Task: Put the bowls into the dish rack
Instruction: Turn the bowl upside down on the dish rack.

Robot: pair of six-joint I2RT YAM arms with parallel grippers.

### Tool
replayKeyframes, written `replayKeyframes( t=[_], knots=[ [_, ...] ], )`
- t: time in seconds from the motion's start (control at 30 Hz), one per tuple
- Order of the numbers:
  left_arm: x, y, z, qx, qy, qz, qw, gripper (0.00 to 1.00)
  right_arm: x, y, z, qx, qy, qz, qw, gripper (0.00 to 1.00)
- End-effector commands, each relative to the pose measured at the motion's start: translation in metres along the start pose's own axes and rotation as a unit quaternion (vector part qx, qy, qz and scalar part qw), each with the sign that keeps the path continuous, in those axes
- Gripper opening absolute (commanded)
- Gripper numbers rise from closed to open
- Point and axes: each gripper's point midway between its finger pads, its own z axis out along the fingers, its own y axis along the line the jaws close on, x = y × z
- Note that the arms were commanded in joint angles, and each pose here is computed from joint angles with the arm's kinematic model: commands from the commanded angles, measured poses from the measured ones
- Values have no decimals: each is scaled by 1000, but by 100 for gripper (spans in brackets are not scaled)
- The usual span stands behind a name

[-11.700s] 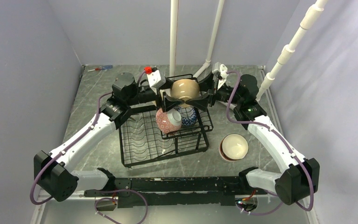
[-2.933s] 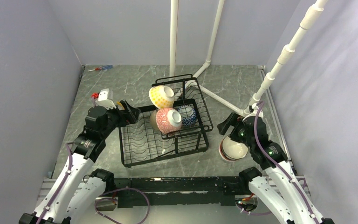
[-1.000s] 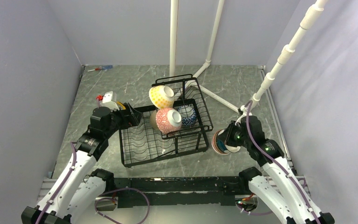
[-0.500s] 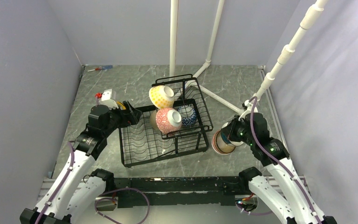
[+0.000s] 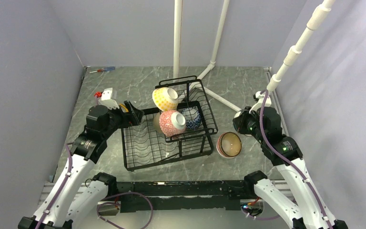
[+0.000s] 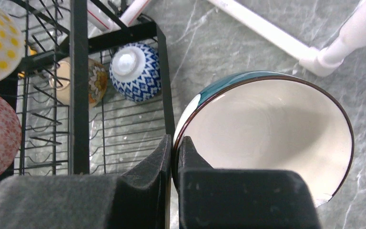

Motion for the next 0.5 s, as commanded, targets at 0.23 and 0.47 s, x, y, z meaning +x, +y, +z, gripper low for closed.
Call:
replayKeyframes(
  t=[0.23,0.47],
  knots=[
    [-23,-12,-8,11,-17,18,1000,95,-120,67,-7,-108,-137,-38,984,0],
    [-26,-18,-10,28,-19,28,999,95,-166,124,-26,-232,-183,-53,954,0]
  ],
)
